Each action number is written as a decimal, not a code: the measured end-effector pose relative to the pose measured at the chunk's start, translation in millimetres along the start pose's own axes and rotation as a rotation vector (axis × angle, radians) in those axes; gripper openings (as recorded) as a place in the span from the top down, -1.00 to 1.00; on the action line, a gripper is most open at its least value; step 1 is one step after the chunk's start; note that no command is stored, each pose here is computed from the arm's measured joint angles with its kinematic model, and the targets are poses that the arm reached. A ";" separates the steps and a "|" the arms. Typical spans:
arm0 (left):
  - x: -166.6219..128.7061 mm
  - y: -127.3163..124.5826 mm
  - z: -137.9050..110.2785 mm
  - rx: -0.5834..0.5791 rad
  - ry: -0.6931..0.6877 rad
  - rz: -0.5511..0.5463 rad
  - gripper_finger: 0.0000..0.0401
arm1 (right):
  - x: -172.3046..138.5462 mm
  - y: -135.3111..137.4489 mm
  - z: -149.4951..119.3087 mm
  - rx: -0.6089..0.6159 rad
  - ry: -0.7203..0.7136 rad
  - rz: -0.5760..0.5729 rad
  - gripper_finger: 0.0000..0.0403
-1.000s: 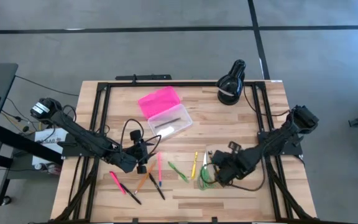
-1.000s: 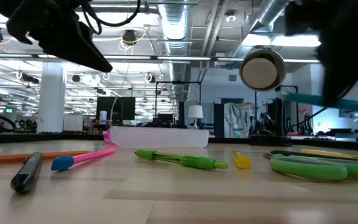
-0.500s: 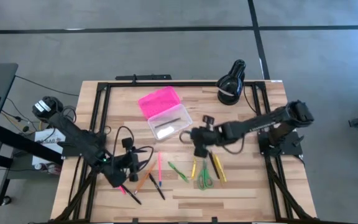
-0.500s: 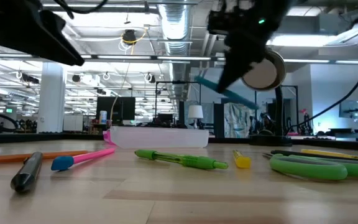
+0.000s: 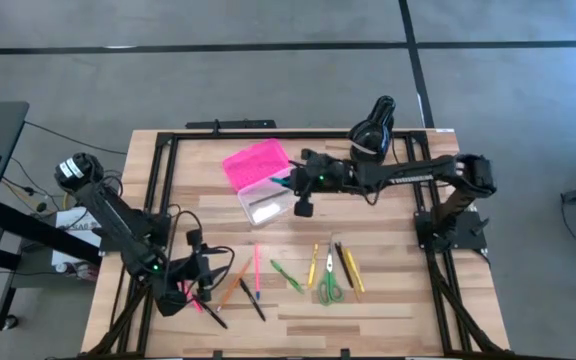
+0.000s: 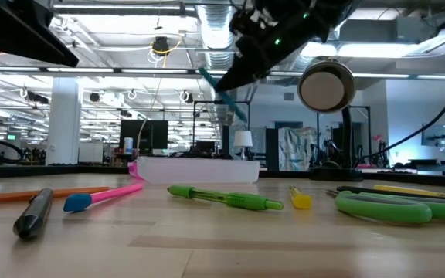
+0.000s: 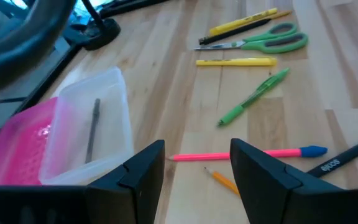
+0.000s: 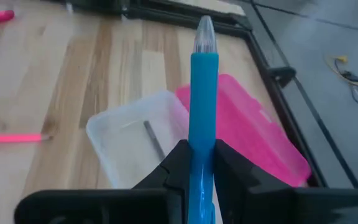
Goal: Pick & place school supplies into a supply box
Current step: Put the blue pen into the black supply box
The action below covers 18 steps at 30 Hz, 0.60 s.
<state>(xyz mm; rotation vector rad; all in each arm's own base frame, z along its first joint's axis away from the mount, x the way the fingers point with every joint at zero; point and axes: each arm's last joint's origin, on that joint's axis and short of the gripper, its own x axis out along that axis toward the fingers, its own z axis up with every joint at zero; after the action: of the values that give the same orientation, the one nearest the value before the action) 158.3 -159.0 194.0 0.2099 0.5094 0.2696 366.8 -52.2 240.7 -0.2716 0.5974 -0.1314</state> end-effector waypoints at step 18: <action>-2.5 0.2 -3.1 -0.004 0.013 -0.002 0.11 | 88.2 -19.8 -36.9 -0.002 0.171 0.049 0.77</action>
<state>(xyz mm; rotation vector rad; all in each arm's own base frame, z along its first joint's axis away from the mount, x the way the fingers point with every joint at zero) 154.5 -159.2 192.5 0.2038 0.5214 0.2700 417.1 -96.6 169.8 -0.2492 0.7735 -0.1075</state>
